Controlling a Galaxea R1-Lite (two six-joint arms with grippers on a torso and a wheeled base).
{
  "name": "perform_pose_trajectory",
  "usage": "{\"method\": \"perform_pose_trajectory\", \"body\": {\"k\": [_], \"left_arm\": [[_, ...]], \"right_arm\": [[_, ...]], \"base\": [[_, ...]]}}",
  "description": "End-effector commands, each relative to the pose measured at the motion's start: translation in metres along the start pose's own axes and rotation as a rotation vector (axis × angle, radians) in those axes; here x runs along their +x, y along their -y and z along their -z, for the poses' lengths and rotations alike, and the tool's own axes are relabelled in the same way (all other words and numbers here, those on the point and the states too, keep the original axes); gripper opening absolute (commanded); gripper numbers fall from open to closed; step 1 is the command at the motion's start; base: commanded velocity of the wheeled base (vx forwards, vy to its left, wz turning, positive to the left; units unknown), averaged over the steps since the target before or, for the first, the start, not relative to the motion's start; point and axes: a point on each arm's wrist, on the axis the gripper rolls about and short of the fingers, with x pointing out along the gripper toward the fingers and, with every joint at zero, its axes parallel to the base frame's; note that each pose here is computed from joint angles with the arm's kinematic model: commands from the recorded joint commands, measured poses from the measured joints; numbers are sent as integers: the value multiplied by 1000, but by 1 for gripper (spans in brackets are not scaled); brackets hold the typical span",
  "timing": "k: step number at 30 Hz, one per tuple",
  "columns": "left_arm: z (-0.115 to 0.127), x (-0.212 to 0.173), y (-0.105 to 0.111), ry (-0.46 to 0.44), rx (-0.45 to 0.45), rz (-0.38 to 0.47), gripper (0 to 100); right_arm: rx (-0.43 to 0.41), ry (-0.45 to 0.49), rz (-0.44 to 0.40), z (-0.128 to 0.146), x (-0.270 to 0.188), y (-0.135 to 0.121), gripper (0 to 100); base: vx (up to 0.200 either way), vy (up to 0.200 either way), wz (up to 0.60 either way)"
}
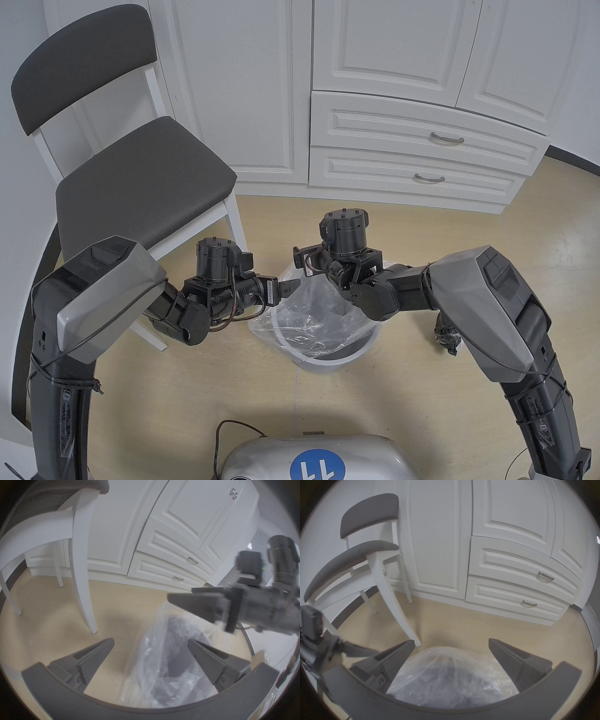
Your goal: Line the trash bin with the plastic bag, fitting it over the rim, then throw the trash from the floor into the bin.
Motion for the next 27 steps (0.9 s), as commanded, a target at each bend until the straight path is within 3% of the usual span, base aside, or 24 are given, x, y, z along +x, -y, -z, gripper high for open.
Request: {"method": "perform_pose_trajectory", "body": {"k": [1,5,13,14,19,21,27], "left_arm": [[23,40,-24,-37,-15,-82,100],[21,52,-28,-30,-12,-151,100],[18,64,-33,12,-12,-222,100],[16,63,-36,21,-13,-241,100],[13,61,-38,30,-19,-245,100],[10,60,-37,37,-36,-244,100],[3,55,-34,50,-51,-240,100]], "right_arm": [[-95,-109,-40,-17,-47,-1,100],[-177,-239,-47,-14,-67,8,100],[-337,-297,4,1,-64,7,100],[-399,-339,-9,3,-68,9,100],[-471,-445,-19,0,-84,17,100],[-507,-522,-7,8,-93,20,100],[-559,-612,-15,32,-112,23,100]], "base": [[0,0,0],[0,0,0],[0,0,0],[0,0,0],[0,0,0],[0,0,0],[0,0,0]]}}
